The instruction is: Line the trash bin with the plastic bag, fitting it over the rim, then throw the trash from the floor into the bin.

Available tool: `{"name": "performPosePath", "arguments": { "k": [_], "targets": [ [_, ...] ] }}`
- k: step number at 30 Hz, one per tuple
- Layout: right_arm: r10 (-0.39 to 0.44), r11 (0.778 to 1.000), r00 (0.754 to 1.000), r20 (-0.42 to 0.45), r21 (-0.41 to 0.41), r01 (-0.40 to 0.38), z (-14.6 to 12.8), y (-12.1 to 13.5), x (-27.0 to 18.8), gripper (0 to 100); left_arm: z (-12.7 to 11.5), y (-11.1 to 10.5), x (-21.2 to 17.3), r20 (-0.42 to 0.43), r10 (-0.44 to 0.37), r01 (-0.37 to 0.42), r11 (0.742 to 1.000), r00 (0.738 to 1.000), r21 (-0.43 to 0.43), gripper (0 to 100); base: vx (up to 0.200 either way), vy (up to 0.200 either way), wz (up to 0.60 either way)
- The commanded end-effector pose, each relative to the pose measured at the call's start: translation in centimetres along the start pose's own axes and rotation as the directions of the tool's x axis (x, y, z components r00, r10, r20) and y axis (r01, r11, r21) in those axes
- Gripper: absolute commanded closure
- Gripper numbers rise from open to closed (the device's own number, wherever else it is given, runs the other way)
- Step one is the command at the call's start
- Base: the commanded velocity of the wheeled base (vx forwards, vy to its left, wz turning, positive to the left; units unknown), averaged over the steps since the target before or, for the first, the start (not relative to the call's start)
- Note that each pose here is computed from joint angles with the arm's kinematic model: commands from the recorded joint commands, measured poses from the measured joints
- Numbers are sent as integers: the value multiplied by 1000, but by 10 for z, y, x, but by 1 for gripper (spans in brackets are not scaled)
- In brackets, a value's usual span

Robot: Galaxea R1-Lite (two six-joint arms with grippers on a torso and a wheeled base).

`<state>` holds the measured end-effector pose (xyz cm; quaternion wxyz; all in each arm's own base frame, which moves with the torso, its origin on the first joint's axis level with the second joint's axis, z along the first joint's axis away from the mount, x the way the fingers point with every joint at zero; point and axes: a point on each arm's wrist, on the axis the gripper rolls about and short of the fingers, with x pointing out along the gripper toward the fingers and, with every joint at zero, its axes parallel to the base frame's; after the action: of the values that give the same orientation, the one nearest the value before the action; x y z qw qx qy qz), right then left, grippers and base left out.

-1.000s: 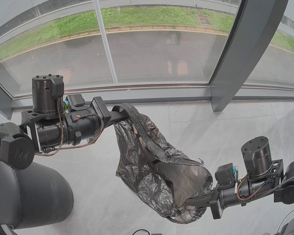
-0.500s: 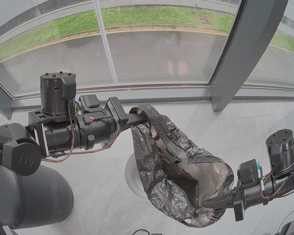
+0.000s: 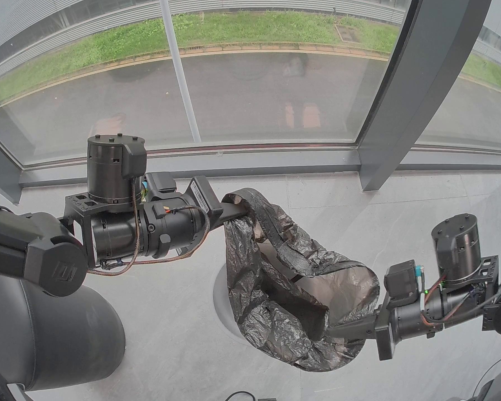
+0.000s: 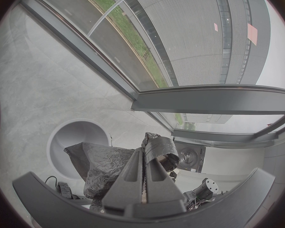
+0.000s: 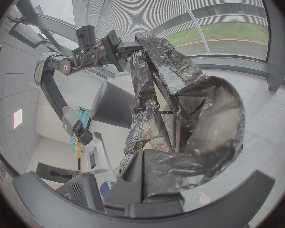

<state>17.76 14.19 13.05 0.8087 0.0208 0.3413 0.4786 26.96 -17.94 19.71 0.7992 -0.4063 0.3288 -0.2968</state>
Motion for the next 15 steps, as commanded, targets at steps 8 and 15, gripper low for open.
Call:
{"name": "performPosePath", "arguments": {
  "k": [8, 15],
  "targets": [
    [-38, 998, 998, -56, 54, 41, 5, -48, 69, 100, 23, 41, 24, 32, 104, -102, 994, 994, -51, 100, 0, 0, 0],
    [-67, 998, 997, -33, 10, 68, 16, -63, 96, 100, 31, 52, 34, 44, 123, -121, 991, 991, -59, 100, 0, 0, 0]
  ]
}}
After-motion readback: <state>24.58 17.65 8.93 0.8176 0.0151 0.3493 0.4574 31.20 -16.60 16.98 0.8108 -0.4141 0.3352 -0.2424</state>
